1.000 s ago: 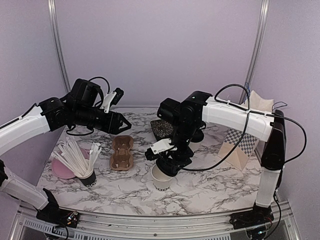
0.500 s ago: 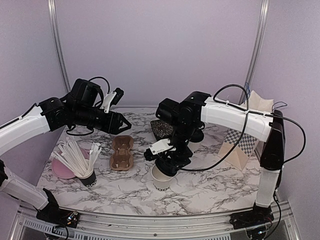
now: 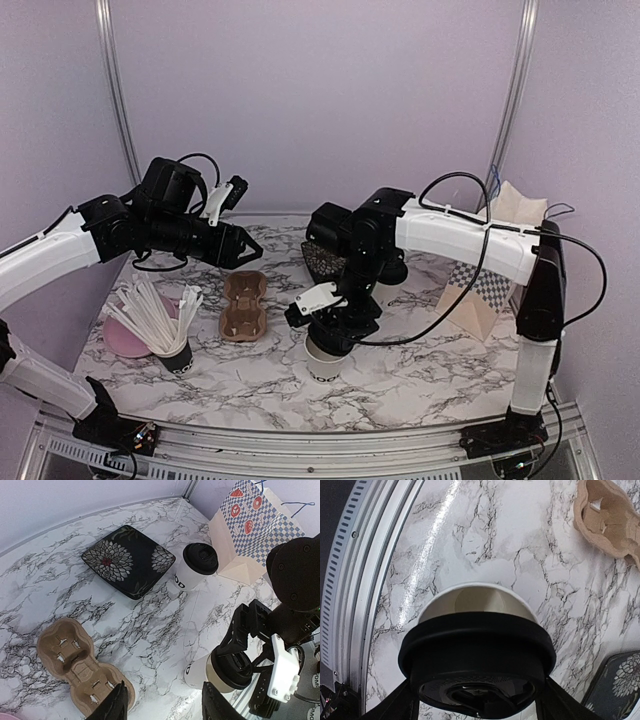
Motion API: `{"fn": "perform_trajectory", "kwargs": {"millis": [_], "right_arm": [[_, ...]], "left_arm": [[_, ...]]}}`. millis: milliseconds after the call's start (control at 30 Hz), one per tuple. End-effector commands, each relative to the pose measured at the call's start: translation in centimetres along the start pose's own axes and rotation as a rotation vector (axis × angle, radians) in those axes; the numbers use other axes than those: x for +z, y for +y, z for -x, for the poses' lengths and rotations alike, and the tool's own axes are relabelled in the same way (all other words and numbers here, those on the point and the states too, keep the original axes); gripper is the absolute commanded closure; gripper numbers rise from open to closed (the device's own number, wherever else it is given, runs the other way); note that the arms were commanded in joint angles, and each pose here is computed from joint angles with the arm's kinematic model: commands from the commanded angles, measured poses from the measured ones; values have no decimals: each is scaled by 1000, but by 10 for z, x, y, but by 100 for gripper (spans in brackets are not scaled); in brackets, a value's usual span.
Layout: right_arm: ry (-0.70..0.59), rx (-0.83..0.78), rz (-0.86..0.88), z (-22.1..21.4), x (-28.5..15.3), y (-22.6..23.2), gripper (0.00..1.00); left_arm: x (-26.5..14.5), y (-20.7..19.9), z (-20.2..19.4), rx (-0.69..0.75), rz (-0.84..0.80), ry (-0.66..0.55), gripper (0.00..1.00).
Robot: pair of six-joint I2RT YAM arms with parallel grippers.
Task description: Pack the takeout coffee
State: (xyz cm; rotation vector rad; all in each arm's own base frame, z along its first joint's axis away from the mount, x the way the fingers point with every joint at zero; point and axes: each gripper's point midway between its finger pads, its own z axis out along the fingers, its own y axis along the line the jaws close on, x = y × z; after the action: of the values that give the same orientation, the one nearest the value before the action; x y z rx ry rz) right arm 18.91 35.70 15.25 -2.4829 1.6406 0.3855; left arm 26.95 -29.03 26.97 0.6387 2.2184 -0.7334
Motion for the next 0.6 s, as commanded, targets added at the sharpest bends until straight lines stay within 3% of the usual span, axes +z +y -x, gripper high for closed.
{"fn": "perform_trajectory", "kwargs": {"millis": [0,100,200,567], "right_arm": [[-3,-10,-8,12,7,-3,24],[0,-14,-18,14,7,-4,22],[-5,-17,-29,17,4,-5,12],[-54,-6,-127,14,-37,-6,7]], "left_arm": [[0,-4,3,17,-18,-16,48],[0,-4,3,19,-19,-15,48],[1,-3,2,16,-16,-13,48],[7,-16,5,-42,-74,16,47]]}}
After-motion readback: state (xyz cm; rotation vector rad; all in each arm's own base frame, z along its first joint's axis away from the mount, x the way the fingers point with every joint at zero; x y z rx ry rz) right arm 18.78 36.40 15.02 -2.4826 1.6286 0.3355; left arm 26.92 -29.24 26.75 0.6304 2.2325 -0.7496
